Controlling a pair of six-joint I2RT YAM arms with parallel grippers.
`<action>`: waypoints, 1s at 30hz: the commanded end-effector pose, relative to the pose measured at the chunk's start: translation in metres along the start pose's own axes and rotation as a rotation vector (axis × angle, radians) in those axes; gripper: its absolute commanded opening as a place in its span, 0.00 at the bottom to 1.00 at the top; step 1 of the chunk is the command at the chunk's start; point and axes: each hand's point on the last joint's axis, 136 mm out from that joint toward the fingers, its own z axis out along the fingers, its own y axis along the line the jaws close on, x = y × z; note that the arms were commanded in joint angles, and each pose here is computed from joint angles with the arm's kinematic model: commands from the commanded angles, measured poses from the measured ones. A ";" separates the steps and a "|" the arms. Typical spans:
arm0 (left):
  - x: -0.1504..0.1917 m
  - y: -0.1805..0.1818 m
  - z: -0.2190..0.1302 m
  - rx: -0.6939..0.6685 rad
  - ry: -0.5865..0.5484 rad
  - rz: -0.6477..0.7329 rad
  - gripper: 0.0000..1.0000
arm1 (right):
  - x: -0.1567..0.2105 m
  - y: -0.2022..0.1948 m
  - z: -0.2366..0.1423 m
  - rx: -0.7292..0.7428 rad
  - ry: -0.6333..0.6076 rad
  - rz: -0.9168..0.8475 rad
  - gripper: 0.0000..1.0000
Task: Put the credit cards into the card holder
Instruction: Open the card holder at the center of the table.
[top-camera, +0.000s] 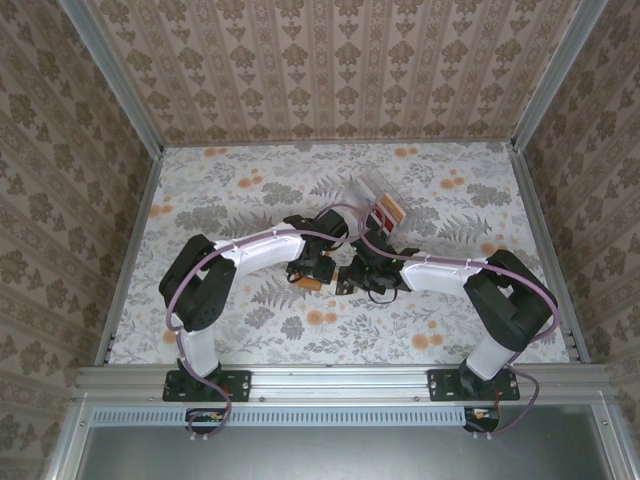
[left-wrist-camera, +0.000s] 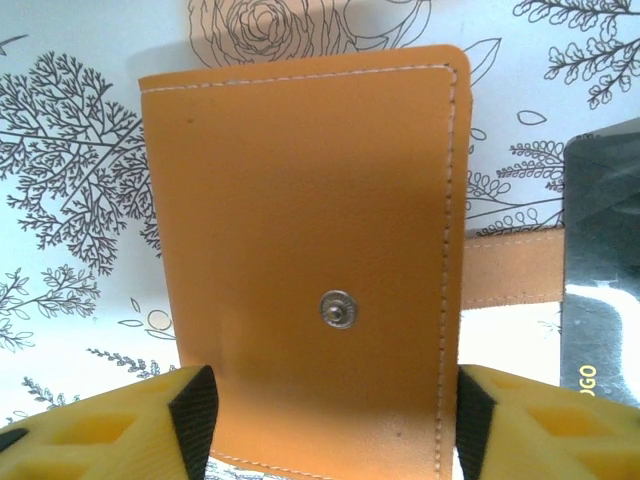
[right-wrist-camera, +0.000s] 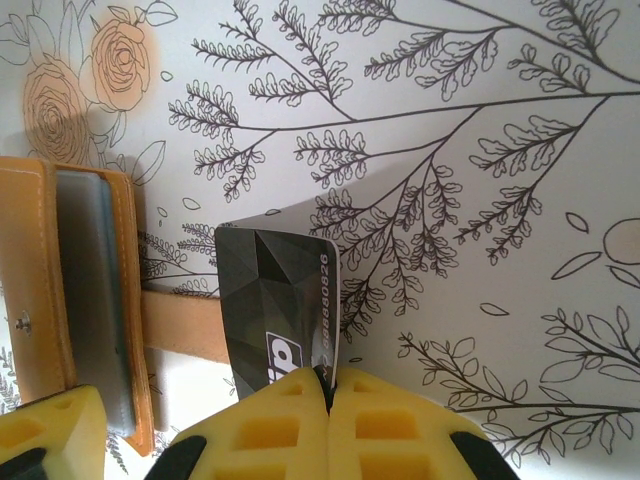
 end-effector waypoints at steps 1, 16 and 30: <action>-0.003 0.006 -0.011 -0.001 -0.017 -0.003 0.57 | 0.026 -0.067 0.011 0.246 0.085 0.008 0.00; -0.006 0.013 -0.023 -0.024 -0.054 -0.003 0.18 | 0.027 -0.068 0.012 0.253 0.087 0.008 0.00; -0.015 0.006 -0.051 0.196 -0.101 -0.125 0.00 | 0.017 -0.037 0.000 0.141 0.071 -0.009 0.00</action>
